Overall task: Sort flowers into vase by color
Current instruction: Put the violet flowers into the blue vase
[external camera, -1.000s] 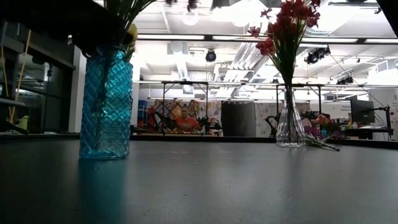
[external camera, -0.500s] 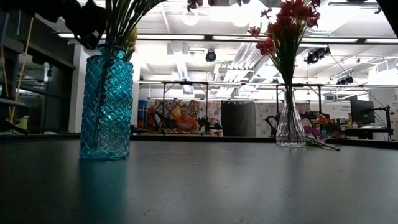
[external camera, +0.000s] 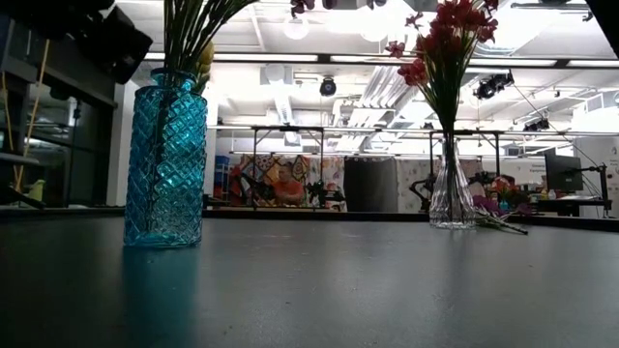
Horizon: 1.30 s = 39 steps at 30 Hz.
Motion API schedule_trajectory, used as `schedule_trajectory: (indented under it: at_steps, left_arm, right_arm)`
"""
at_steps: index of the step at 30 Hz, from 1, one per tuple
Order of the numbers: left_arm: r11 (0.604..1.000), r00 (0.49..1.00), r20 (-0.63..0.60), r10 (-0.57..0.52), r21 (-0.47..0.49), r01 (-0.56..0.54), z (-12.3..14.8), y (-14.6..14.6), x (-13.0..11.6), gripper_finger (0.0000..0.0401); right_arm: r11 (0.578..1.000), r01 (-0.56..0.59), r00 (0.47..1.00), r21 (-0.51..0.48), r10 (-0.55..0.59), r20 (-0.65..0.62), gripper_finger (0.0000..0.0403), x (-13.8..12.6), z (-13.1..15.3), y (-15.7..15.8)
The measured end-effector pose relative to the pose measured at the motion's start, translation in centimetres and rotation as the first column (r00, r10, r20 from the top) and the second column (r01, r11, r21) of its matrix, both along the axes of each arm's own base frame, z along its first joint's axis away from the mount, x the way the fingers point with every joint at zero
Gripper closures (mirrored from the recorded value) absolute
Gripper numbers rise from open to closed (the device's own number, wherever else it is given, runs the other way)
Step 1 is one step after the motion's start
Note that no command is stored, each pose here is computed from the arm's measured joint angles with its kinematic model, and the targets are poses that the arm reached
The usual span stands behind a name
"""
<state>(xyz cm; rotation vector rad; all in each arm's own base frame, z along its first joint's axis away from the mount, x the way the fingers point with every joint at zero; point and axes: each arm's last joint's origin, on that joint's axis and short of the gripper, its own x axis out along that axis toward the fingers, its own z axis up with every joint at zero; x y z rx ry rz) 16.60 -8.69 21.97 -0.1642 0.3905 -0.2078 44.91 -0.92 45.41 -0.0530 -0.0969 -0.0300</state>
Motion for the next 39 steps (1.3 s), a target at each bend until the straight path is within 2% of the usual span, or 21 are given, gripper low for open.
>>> schedule_trajectory:
  at_steps: [6, 10, 15, 20, 25, 30, 32, 36, 39]
  left_arm:
    - [1.0, 1.0, 0.011, 0.0, -0.005, 0.0, 0.3, 0.2, -0.3, 0.0224]
    - [1.0, 0.999, -0.028, -0.016, 0.006, 0.016, 0.0, 0.0, -0.7, 0.0272]
    - [1.0, 0.996, -0.092, 0.008, -0.004, -0.009, -0.4, -0.1, -1.5, 0.0383]
    - [0.994, 0.989, -0.1, 0.105, -0.008, -0.107, -0.4, 0.4, -1.8, 0.0394]
    - [0.984, 0.981, -0.07, 0.18, 0.001, -0.181, -0.1, 1.0, -1.7, 0.0398]
    - [0.976, 0.974, -0.062, 0.218, -0.006, -0.218, 0.0, 1.6, -1.3, 0.04]
    - [0.973, 0.972, -0.056, 0.23, -0.011, -0.231, 0.0, 1.8, -1.2, 0.0401]
    - [0.968, 0.967, -0.048, 0.248, -0.019, -0.249, 0.1, 2.0, -1.0, 0.0401]
    - [0.966, 0.966, -0.048, 0.255, -0.021, -0.256, 0.1, 2.1, -1.0, 0.0401]
  right_arm:
    - [1.0, -0.001, 0.999, -0.001, 0.001, -0.04, 0.0128, 0.0, -0.3, 0.0]
    - [0.999, -0.004, 0.992, -0.033, 0.0, -0.125, 0.0128, -1.5, 0.2, 0.0]
    - [0.996, 0.062, 0.958, -0.064, -0.078, -0.274, 0.0128, -5.3, 1.7, -0.6]
    - [0.978, 0.187, 0.888, -0.097, -0.21, -0.409, 0.0128, -10.2, 3.2, -1.8]
    - [0.923, 0.353, 0.781, -0.151, -0.379, -0.497, 0.0128, -15.6, 4.6, -3.0]
    - [0.814, 0.552, 0.653, -0.182, -0.558, -0.512, 0.0128, -20.4, 5.7, -4.8]
    - [0.747, 0.642, 0.595, -0.174, -0.628, -0.502, 0.0128, -22.1, 6.2, -5.6]
    - [0.549, 0.821, 0.417, -0.156, -0.764, -0.492, 0.0128, -24.8, 6.4, -7.5]
    - [0.356, 0.926, 0.247, -0.124, -0.82, -0.516, 0.0128, -26.8, 5.9, -9.4]
